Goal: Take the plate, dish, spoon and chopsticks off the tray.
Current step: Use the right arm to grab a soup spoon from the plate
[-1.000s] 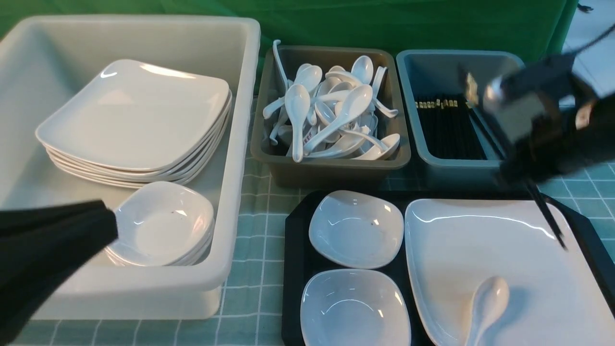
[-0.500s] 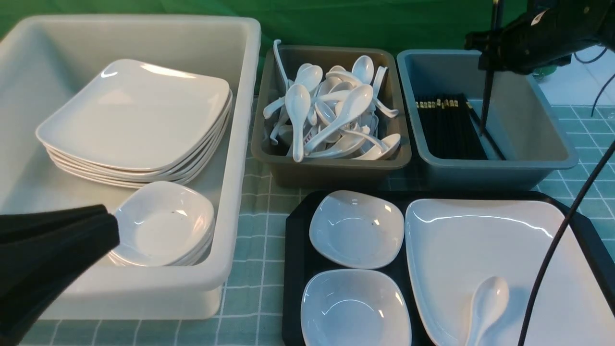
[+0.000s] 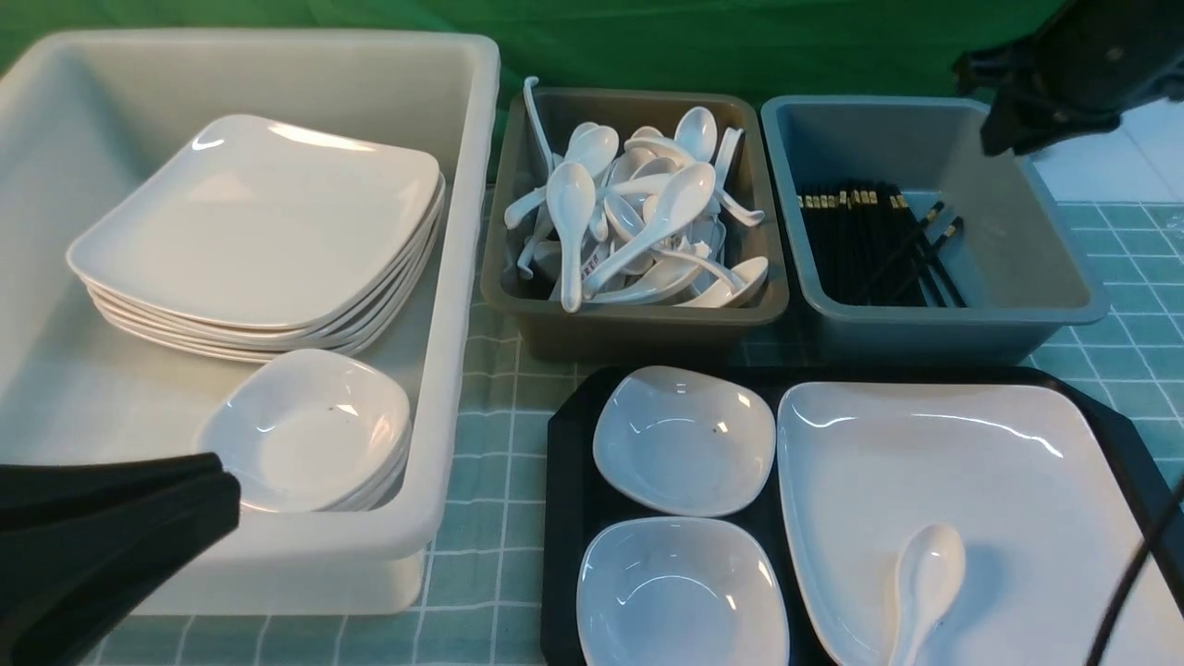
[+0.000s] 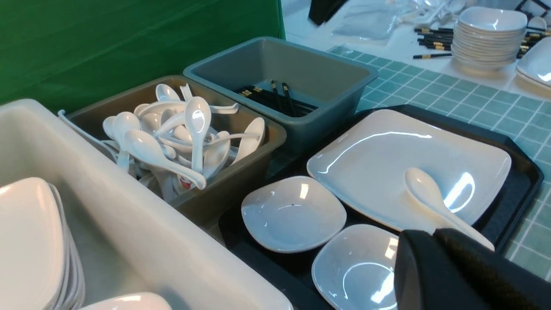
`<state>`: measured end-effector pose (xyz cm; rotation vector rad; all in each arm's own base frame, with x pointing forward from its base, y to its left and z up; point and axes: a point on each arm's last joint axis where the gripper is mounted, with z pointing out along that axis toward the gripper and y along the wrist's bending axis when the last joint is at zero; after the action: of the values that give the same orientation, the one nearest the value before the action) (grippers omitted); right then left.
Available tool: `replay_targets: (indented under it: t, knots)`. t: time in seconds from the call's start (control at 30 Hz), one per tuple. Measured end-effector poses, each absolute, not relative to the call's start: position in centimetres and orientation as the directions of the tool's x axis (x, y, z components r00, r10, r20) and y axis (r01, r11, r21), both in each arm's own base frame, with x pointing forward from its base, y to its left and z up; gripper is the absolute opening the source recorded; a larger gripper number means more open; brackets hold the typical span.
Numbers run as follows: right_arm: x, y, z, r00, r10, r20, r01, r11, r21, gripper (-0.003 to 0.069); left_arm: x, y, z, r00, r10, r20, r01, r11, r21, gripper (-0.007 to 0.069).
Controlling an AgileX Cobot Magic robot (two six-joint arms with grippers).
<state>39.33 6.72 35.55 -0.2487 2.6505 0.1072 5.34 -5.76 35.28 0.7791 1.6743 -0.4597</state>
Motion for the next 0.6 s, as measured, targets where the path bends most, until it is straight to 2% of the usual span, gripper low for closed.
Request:
replay_targets:
  t: [0.1,0.2,0.3,0.4,0.43,0.5,0.6]
  knots:
    - [35.4,8.3,35.9,-0.899,-0.199,-0.390,-0.221,0.975,0.012,0.0204,5.3,-5.8,35.2,-0.107,0.256,-0.961,0.709,0.697,0.107,0.0018]
    - [31.3,9.8,33.6,-0.932,-0.207,-0.299,-0.217,0.976,0.000,0.0258,5.3,-5.7,35.2,-0.107,0.259,-0.960,0.708,0.697,0.110,0.0018]
    - [26.2,10.6,29.7,-0.958,-0.175,-0.227,-0.182,0.983,0.009,0.0333,5.3,-5.8,35.1,-0.110,0.262,-0.959,0.712,0.694,0.108,0.0018]
    - [23.2,10.7,26.4,-0.969,-0.086,-0.231,-0.099,0.994,0.045,0.0414,5.2,-5.8,35.1,-0.114,0.263,-0.958,0.714,0.692,0.105,0.0018]
    - [22.1,10.5,24.4,-0.971,0.006,-0.241,-0.014,0.997,0.081,0.0463,5.2,-5.8,35.1,-0.114,0.263,-0.958,0.714,0.692,0.105,0.0018]
    - [21.4,10.1,22.4,-0.965,0.096,-0.244,0.071,0.991,0.109,0.0520,5.2,-5.8,35.1,-0.115,0.258,-0.959,0.715,0.692,0.100,0.0018]
    - [20.9,10.0,20.0,-0.962,0.163,-0.221,0.136,0.982,0.132,0.0547,5.2,-5.9,35.2,-0.118,0.243,-0.963,0.719,0.690,0.086,0.0018]
